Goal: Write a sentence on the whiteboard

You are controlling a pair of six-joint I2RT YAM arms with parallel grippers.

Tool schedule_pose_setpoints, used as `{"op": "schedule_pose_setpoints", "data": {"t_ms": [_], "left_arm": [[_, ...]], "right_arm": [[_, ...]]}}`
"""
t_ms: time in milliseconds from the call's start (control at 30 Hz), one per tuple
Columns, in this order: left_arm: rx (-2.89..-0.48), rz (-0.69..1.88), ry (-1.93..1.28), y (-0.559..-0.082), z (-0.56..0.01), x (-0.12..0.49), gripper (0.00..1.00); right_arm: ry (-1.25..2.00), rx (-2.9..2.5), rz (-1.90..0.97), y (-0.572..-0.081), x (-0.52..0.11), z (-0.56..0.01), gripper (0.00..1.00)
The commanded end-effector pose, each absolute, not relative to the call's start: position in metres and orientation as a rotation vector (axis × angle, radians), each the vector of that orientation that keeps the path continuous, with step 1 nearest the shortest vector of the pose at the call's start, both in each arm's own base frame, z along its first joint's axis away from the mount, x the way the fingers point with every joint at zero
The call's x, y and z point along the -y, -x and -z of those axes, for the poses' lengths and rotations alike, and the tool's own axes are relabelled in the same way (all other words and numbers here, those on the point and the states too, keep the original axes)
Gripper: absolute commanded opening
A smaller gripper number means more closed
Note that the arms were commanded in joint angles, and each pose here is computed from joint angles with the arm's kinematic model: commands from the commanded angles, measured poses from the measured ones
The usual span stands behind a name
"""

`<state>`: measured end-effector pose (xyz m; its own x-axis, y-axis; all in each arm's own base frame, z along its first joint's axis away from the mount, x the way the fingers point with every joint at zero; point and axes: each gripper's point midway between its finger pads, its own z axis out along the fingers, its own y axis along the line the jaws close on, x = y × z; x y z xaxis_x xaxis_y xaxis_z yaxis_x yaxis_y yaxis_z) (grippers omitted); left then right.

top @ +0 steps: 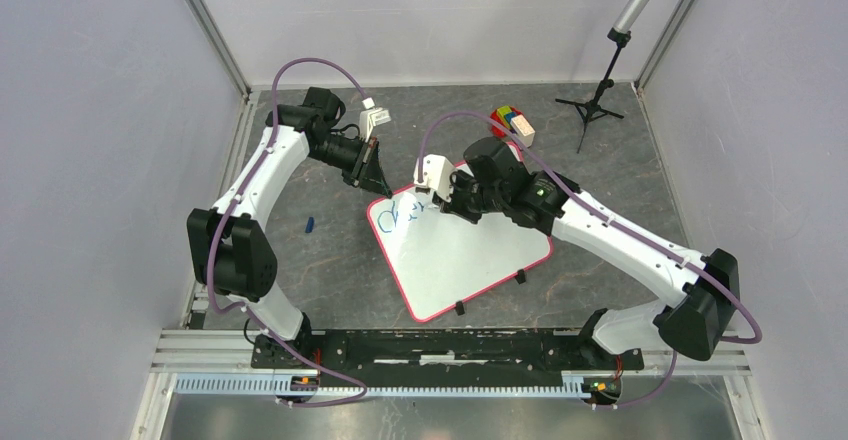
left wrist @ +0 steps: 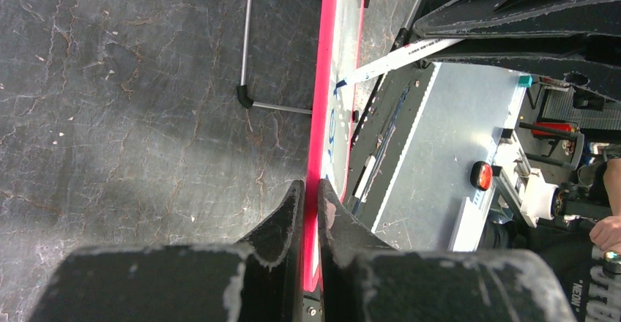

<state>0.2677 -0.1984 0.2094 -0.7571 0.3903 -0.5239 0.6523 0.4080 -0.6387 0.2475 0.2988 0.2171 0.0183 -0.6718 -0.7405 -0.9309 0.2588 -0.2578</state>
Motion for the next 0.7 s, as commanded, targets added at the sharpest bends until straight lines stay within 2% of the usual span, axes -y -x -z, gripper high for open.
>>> {"op": "schedule_pose_setpoints", "data": {"t_ms": [0, 667], "left_arm": [[-2.346, 1.301, -0.979, -0.258, -0.211, 0.205, 0.02], [-2.344, 1.306, -0.979, -0.257, -0.212, 0.205, 0.02]], "right_arm": [[1.419, -1.715, -0.361, -0.264, -0.297, -0.232, 0.0], [1.404, -1.689, -0.399, -0.255, -0.289, -0.243, 0.0]]}}
